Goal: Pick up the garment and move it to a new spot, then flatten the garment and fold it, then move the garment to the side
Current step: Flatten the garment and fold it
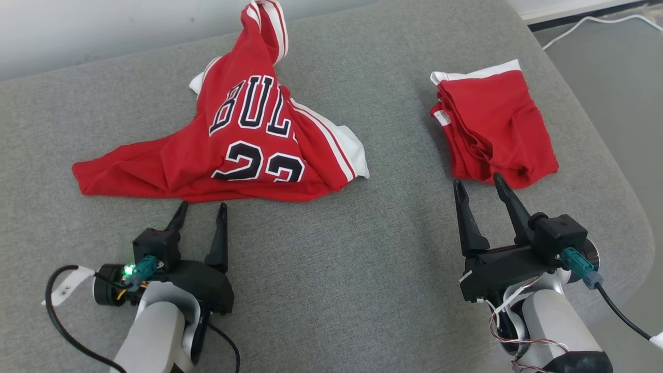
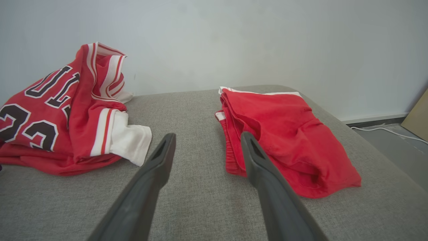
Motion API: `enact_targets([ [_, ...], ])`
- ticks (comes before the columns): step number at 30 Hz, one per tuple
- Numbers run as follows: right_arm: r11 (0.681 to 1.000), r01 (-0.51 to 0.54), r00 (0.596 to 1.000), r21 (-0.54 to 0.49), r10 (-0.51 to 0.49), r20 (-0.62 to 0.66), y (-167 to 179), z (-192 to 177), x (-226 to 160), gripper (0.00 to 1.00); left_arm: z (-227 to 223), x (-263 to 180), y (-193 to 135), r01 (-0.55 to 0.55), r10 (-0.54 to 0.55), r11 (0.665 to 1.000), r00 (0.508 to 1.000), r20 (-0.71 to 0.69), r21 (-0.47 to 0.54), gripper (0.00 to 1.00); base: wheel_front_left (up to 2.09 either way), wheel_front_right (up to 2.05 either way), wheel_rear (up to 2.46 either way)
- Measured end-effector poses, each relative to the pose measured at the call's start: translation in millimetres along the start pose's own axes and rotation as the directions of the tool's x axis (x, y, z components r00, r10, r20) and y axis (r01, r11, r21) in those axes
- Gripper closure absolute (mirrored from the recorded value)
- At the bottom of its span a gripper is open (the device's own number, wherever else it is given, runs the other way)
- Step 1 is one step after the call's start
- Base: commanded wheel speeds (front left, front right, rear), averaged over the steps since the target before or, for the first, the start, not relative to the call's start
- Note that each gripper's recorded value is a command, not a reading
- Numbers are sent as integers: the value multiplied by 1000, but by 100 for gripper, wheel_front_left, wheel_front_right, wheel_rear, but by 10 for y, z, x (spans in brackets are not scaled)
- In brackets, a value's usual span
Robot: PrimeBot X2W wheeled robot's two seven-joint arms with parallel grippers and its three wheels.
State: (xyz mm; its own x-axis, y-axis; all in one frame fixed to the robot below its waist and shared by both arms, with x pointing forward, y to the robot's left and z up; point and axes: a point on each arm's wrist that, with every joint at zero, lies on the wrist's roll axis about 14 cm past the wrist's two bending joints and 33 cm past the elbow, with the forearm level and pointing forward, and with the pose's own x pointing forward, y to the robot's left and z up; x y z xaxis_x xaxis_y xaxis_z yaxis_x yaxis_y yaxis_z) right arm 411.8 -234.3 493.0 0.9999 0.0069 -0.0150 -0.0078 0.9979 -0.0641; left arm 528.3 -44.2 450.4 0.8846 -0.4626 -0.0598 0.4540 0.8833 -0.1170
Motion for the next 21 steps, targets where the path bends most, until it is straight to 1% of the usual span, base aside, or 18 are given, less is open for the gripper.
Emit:
enact_targets([
  [10, 1000, 14, 1000, 10, -14, -18, -25, -64, -3, 0, -15, 106, 86, -34, 33, 999, 999, -7, -27, 0, 0, 0, 0],
  [15, 1000, 9, 1000, 18, -9, -21, 9, -83, 17, 0, -25, 114, 86, -23, 23, 999, 1000, -10, -31, 1, 0, 0, 0],
  [16, 1000, 8, 1000, 19, -8, -22, 12, -86, 20, 0, -33, 114, 84, -21, 20, 999, 1000, -12, -31, 22, 0, 0, 0],
  [17, 1000, 8, 1000, 19, -7, -23, 14, -89, 23, 0, -38, 118, 81, -17, 17, 999, 1000, -15, -31, 49, 0, 0, 0],
  [18, 1000, 7, 1000, 18, -6, -22, 16, -89, 29, 0, -38, 126, 69, -9, 8, 999, 1000, -16, -31, 71, 0, 0, 0],
  [19, 1000, 6, 1000, 19, -5, -22, 21, -88, 36, 0, -38, 135, 60, 0, 0, 1000, 1000, -17, -30, 100, 0, 0, 0],
  [21, 1000, 4, 1000, 19, -4, -20, 24, -84, 51, 0, -51, 139, 58, 5, -5, 1000, 1000, -21, -31, 100, 0, 0, 0],
])
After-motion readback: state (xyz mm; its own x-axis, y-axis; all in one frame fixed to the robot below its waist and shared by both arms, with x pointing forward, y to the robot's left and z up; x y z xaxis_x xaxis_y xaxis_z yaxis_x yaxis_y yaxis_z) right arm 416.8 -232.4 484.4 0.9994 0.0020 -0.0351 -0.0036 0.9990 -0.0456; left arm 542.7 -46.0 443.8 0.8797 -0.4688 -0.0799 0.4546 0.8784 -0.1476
